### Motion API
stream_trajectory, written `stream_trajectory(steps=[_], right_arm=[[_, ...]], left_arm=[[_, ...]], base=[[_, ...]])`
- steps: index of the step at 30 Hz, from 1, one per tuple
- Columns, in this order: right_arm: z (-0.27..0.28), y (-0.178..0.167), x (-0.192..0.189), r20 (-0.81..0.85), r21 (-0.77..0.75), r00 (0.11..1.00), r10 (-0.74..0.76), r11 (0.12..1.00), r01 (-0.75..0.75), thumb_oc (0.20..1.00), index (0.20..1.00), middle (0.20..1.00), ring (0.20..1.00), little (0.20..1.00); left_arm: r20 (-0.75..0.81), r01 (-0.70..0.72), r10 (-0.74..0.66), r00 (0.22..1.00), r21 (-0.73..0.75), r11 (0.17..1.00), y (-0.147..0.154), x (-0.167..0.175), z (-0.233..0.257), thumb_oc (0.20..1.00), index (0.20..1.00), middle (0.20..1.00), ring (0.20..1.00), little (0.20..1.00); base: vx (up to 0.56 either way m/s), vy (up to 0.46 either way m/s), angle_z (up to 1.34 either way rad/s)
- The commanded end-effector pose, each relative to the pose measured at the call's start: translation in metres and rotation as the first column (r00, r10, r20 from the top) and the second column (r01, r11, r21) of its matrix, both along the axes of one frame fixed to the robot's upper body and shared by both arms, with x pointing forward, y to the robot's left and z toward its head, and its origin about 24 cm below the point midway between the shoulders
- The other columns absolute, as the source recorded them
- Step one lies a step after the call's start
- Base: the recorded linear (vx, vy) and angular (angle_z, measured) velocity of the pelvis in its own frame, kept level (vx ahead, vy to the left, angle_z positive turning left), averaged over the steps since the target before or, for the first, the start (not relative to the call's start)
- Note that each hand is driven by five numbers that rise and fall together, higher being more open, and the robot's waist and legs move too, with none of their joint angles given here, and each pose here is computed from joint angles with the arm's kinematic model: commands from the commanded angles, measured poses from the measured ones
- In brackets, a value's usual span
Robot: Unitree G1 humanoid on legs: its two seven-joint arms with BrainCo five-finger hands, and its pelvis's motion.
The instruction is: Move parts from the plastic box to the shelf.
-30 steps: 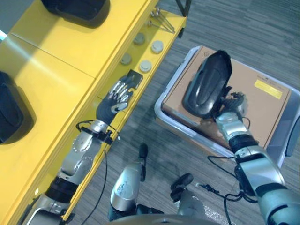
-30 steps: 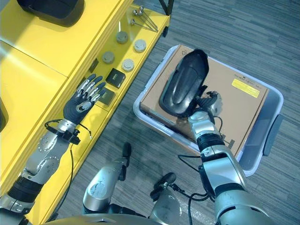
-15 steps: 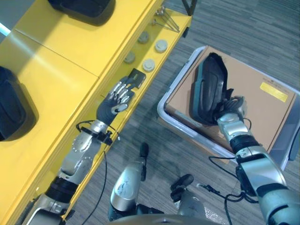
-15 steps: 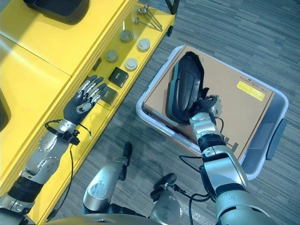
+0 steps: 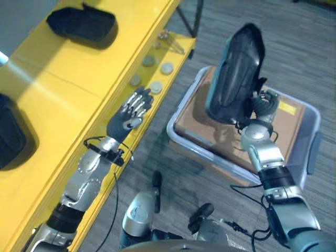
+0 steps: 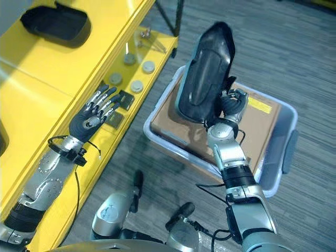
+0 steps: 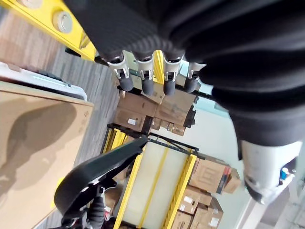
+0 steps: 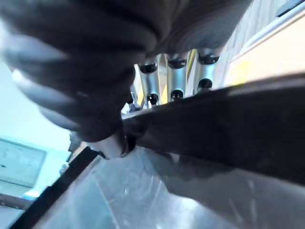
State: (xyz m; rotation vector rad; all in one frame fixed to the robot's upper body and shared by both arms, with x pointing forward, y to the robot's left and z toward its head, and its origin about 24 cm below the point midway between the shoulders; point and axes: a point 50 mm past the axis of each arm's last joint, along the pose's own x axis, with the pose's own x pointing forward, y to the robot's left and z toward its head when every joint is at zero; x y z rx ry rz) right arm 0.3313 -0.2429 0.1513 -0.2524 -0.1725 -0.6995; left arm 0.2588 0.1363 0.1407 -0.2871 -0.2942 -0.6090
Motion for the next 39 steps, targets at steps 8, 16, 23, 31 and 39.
stream_trajectory(steps=[8, 16, 23, 31, 39], right_arm=[[0.005, 0.016, -0.004, 0.045, -0.061, 0.992, 0.116, 0.992, -0.114, 0.200, 0.200, 0.200, 0.200, 0.200], [-0.011, 0.035, -0.002, -0.015, -0.053, 0.970, 0.241, 0.969, -0.241, 0.200, 0.200, 0.200, 0.200, 0.200], [-0.020, 0.060, 0.002, -0.056, -0.051, 0.921, 0.387, 0.920, -0.389, 0.200, 0.200, 0.200, 0.200, 0.200], [-0.026, 0.097, 0.007, -0.123, -0.073, 0.852, 0.508, 0.852, -0.518, 0.200, 0.200, 0.200, 0.200, 0.200], [-0.037, 0.112, 0.008, -0.177, -0.075, 0.816, 0.551, 0.819, -0.569, 0.200, 0.200, 0.200, 0.200, 0.200]], left_arm=[[-0.238, -0.156, 0.162, 0.958, 0.042, 0.987, -0.017, 0.025, -0.023, 1.000, 1.000, 1.000, 1.000, 1.000], [-0.269, -0.264, 0.264, 0.926, 0.039, 0.964, -0.013, 0.054, -0.017, 1.000, 1.000, 1.000, 1.000, 1.000], [-0.385, -0.197, 0.189, 0.903, 0.018, 0.980, -0.040, 0.068, -0.026, 1.000, 1.000, 1.000, 1.000, 1.000], [-0.458, -0.055, 0.048, 0.888, -0.004, 0.998, -0.085, 0.062, -0.034, 1.000, 1.000, 1.000, 1.000, 1.000], [-0.416, -0.014, 0.011, 0.909, -0.004, 1.000, -0.101, 0.055, -0.029, 1.000, 1.000, 1.000, 1.000, 1.000]], base=[[0.08, -0.054, -0.25], [0.03, -0.034, -0.23], [0.02, -0.019, -0.13], [0.01, -0.003, -0.01], [0.01, 0.005, -0.02]])
